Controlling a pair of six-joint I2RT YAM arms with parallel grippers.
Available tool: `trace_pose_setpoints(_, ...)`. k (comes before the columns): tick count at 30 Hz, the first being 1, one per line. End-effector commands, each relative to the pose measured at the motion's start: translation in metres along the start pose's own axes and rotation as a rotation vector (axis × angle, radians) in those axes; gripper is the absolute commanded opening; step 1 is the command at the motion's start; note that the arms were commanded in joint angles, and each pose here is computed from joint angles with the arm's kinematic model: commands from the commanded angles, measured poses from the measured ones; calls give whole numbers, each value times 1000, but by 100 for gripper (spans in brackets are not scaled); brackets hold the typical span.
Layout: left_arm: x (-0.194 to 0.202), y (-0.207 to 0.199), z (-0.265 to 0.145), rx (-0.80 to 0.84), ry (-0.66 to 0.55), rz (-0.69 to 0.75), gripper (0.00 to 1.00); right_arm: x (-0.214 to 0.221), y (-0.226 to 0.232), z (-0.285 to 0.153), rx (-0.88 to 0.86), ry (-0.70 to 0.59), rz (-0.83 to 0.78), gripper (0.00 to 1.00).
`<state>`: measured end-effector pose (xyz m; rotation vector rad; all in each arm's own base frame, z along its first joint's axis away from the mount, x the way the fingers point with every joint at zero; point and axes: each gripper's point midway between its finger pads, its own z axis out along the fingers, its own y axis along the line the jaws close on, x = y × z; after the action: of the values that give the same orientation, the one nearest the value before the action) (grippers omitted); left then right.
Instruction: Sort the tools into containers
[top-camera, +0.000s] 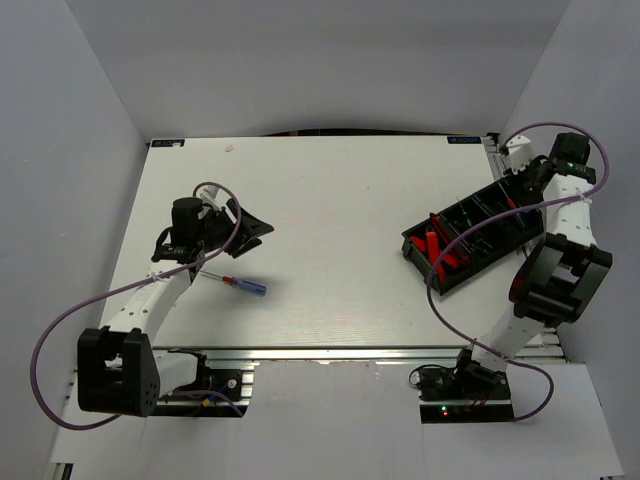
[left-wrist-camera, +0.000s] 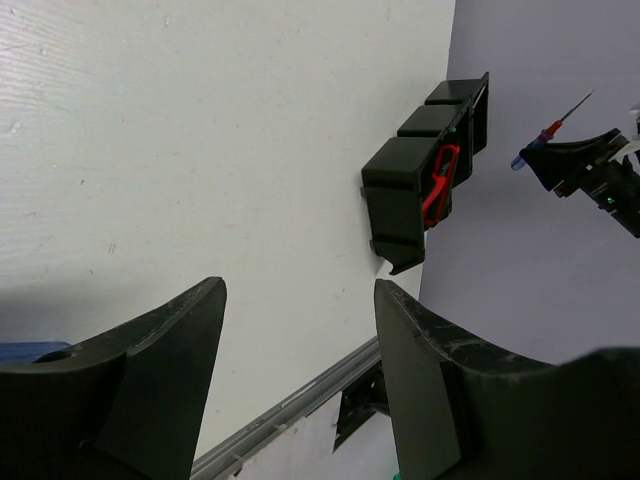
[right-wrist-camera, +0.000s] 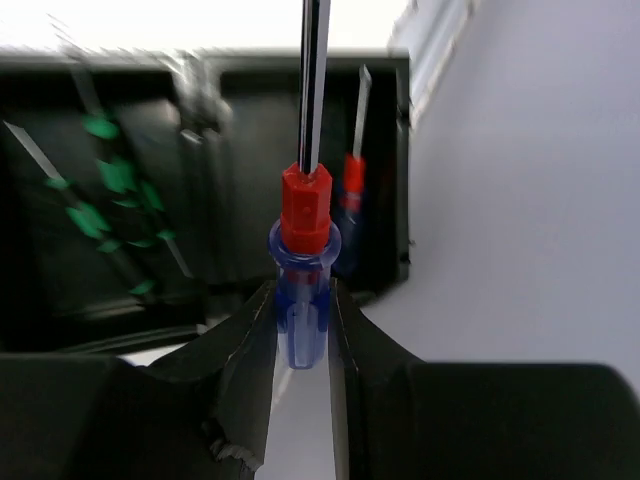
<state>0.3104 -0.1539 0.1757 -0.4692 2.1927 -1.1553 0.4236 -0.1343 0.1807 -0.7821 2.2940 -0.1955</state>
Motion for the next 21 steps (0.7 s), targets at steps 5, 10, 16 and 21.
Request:
trace_pose_setpoints(5, -4, -5, 1, 17, 8, 10, 71, 28, -57, 21, 140, 92, -55, 0)
trace_pose_setpoints(10, 1, 1, 2, 6, 19, -11, 71, 37, -60, 44, 129, 102, -47, 0)
trace_pose_setpoints(16, 0, 4, 2, -14, 19, -19, 71, 42, -45, 61, 59, 86, -3, 9)
trace_pose_setpoints(21, 2, 9, -1, -38, 6, -26, 71, 45, -27, 65, -5, 78, 10, 32)
